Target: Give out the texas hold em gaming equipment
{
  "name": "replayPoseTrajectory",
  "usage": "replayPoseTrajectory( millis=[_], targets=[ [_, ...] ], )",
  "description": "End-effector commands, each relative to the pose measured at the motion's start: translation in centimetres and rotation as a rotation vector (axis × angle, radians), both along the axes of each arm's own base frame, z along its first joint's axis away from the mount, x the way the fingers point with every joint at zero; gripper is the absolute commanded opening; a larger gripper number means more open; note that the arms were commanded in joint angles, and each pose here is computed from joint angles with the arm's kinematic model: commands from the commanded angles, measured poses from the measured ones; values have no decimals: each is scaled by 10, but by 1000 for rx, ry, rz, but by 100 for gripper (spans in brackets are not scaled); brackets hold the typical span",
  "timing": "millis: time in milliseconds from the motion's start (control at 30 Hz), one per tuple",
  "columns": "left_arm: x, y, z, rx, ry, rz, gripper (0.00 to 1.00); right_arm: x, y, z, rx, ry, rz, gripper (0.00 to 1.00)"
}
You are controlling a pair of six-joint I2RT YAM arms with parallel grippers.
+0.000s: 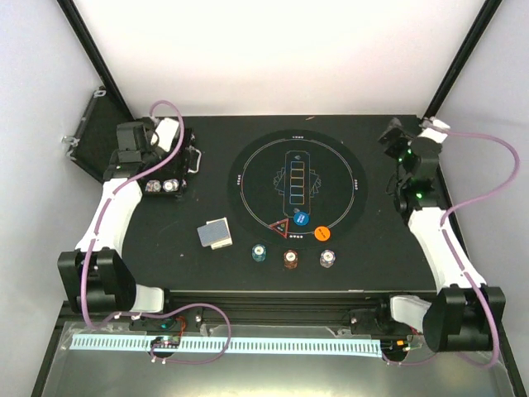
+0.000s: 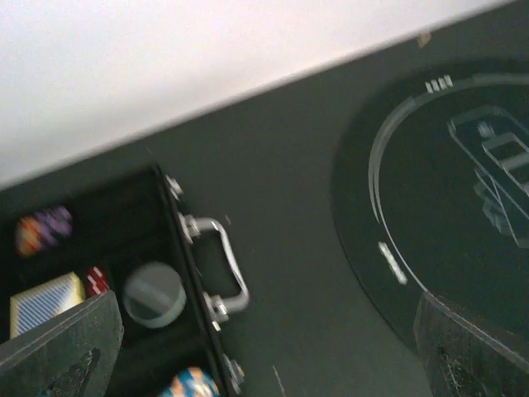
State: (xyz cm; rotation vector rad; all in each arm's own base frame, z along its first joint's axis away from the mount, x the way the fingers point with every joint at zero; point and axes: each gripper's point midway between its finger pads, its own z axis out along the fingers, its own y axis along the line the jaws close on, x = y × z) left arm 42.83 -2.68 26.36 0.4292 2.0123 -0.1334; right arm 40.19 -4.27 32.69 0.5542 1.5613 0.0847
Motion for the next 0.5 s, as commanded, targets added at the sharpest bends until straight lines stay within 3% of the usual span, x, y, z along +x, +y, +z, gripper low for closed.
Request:
replayPoseTrajectory(
  millis=[0, 233, 467],
  targets=[
    [-41, -11, -28, -24, 199, -92, 99, 12, 89, -52, 10, 270, 351, 100],
    [-48, -9, -17, -113, 257, -104, 99, -23, 222, -115, -138, 540, 589, 100],
    [-57, -6, -16, -125, 282, -112, 99, -89, 311, -202, -219, 790, 765, 100]
  ],
)
